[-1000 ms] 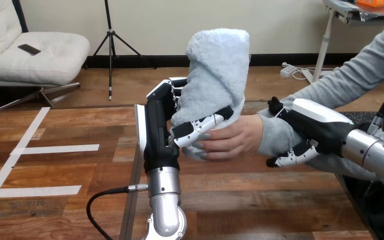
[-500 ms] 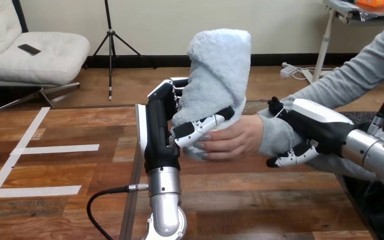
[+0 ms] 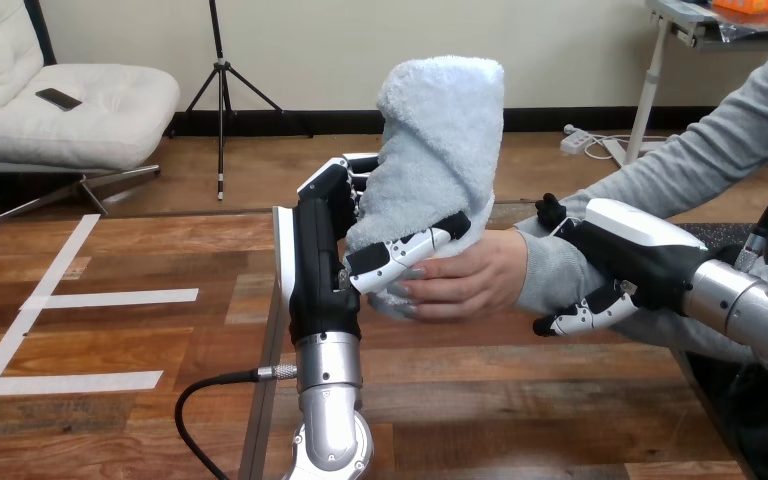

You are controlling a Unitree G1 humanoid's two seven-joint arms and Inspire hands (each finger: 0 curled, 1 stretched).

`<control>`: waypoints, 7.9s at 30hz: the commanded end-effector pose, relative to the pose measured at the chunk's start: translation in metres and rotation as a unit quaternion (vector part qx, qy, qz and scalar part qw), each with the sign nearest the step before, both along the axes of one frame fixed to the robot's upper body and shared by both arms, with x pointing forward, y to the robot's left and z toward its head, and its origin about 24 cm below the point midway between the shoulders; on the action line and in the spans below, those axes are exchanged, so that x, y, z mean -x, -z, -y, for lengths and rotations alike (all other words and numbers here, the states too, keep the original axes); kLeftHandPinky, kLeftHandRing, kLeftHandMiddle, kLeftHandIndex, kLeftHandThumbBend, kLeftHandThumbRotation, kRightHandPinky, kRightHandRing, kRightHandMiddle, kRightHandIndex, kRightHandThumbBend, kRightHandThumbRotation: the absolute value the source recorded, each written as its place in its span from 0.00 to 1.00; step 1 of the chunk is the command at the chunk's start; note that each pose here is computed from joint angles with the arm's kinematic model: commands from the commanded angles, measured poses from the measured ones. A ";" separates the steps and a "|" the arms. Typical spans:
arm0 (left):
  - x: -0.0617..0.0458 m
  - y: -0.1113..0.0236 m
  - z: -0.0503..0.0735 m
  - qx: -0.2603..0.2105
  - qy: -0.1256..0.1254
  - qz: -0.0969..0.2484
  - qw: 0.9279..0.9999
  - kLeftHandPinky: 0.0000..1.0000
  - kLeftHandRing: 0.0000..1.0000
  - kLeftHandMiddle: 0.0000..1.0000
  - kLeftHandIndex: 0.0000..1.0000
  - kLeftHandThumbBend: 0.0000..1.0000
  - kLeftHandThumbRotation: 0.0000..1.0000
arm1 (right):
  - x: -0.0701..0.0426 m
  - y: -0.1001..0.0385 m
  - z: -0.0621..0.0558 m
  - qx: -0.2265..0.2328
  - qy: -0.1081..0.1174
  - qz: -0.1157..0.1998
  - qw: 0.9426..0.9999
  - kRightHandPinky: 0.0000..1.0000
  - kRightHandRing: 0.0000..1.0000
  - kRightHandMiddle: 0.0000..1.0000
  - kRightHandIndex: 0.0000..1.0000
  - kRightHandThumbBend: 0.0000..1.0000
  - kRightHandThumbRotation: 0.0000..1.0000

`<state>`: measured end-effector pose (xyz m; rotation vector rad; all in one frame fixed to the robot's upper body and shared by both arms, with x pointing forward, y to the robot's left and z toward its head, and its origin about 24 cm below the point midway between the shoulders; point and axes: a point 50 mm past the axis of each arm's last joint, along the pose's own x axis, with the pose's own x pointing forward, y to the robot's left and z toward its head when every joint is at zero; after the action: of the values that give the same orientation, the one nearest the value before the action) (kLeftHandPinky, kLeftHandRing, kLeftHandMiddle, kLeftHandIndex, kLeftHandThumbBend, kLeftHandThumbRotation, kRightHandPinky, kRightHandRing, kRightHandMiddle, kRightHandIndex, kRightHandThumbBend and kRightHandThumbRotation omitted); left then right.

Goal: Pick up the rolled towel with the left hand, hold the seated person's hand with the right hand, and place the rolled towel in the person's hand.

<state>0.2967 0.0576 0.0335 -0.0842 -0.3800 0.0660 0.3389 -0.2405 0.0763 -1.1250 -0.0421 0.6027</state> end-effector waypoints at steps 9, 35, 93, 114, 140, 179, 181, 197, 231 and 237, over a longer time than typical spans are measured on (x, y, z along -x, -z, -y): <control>-0.011 -0.028 0.036 0.059 0.100 0.021 0.993 0.35 0.41 0.46 0.46 0.65 0.11 | -0.008 -0.022 -0.007 -0.019 -0.010 0.053 0.998 0.15 0.19 0.25 0.27 0.58 0.00; -0.016 -0.022 0.030 0.030 0.156 0.000 0.987 0.72 0.78 0.78 0.76 1.00 0.81 | -0.009 -0.022 -0.006 -0.020 -0.008 0.050 0.999 0.16 0.19 0.25 0.26 0.58 0.00; -0.014 -0.024 -0.011 -0.006 0.193 0.018 0.981 0.99 0.98 0.98 0.99 1.00 1.00 | -0.009 -0.021 -0.009 -0.022 -0.011 0.047 0.999 0.16 0.20 0.26 0.27 0.58 0.00; 0.000 -0.030 -0.072 -0.043 0.128 0.039 0.990 0.99 0.98 0.96 0.94 1.00 1.00 | -0.008 -0.018 -0.009 -0.024 -0.012 0.047 0.999 0.16 0.20 0.26 0.28 0.59 0.00; 0.022 -0.023 -0.129 -0.060 0.037 0.030 0.997 0.93 0.96 0.94 0.92 0.96 1.00 | -0.008 -0.017 -0.009 -0.035 -0.006 0.041 0.999 0.22 0.26 0.32 0.33 0.68 0.09; 0.037 -0.012 -0.122 -0.022 0.048 0.023 0.998 0.97 0.95 0.93 0.93 0.88 1.00 | -0.007 -0.023 -0.006 -0.025 -0.008 0.060 0.998 0.59 0.66 0.68 0.69 0.80 0.71; 0.037 -0.011 -0.121 -0.017 0.051 0.021 0.998 0.97 0.96 0.94 0.93 0.88 1.00 | -0.007 -0.023 -0.005 -0.026 -0.008 0.060 0.998 0.59 0.66 0.68 0.70 0.80 0.76; 0.039 -0.010 -0.116 0.010 0.081 0.018 0.996 0.95 0.99 0.98 0.97 0.85 0.95 | -0.004 -0.024 0.001 -0.056 0.001 0.062 0.997 0.61 0.68 0.71 0.72 0.98 1.00; 0.066 -0.013 -0.105 -0.013 0.113 0.026 0.993 0.95 0.99 0.98 0.98 0.90 0.90 | 0.036 -0.050 -0.013 -0.385 0.015 0.172 0.907 0.74 0.79 0.80 0.80 0.92 1.00; 0.074 -0.014 -0.103 -0.021 0.113 0.035 0.993 0.90 0.96 0.96 0.96 0.87 0.91 | 0.049 -0.054 -0.023 -0.441 -0.001 0.184 0.879 0.76 0.80 0.81 0.81 0.93 1.00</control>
<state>0.2260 0.1673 0.0253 -0.1208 -0.3149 -0.1310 0.3016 -0.2378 0.1079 -0.4936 -0.4222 0.3086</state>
